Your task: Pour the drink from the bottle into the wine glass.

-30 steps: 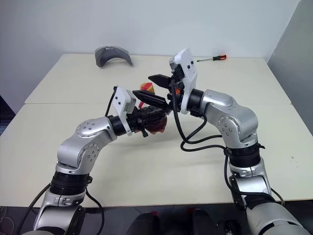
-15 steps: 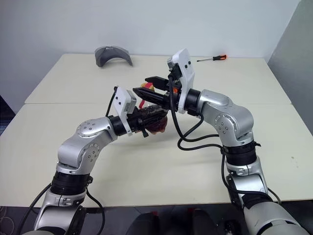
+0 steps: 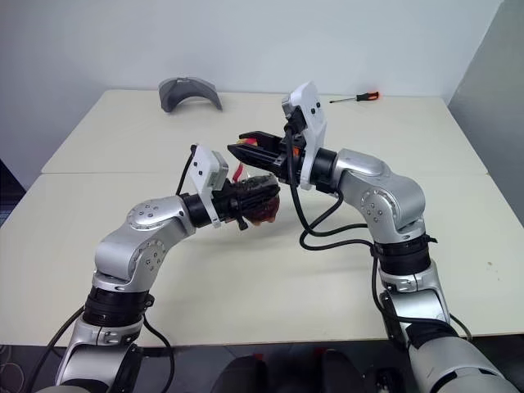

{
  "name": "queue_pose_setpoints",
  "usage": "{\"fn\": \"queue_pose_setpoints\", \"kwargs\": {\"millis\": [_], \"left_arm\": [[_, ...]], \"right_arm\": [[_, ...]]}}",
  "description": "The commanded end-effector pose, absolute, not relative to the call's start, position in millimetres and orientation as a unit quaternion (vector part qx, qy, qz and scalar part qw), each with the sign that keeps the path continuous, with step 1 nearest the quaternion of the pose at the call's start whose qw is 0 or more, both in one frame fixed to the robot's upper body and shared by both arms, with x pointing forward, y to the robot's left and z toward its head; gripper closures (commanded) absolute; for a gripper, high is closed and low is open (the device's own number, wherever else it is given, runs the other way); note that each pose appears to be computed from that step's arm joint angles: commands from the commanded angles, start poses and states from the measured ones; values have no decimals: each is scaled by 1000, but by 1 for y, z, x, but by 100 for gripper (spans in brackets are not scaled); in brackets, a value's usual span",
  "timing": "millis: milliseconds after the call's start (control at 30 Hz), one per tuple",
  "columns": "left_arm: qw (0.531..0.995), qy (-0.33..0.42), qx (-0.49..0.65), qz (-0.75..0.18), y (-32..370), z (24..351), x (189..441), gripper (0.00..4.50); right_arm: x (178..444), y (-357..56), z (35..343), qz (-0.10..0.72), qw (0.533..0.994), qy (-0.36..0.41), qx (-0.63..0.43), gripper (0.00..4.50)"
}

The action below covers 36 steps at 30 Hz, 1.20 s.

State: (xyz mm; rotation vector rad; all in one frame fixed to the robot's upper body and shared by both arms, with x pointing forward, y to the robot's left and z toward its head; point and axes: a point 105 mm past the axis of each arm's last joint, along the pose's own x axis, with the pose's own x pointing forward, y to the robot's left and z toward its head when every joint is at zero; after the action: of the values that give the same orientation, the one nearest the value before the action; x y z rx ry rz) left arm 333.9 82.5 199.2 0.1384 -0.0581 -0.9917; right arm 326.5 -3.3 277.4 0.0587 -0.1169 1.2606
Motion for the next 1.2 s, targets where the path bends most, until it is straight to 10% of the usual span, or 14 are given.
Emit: {"fn": "queue_pose_setpoints", "kwargs": {"millis": [33,533,800,1100,1200], "left_arm": [[862,-58,77,-498,80,217,322,346],[806,-51,60,-587,71,216,268,346],[813,-54,62,-577,74,217,273,346],[844,-52,46,-532,80,215,291,346],[863,-41,23,-502,87,212,302,346]], "right_arm": [[312,-4,299,634,767,-93,35,322],[264,0,290,801,595,-65,-4,322],[281,3,296,775,628,-71,15,322],[309,-13,303,701,707,-92,4,18],[315,-23,306,674,732,-98,6,1]]}}
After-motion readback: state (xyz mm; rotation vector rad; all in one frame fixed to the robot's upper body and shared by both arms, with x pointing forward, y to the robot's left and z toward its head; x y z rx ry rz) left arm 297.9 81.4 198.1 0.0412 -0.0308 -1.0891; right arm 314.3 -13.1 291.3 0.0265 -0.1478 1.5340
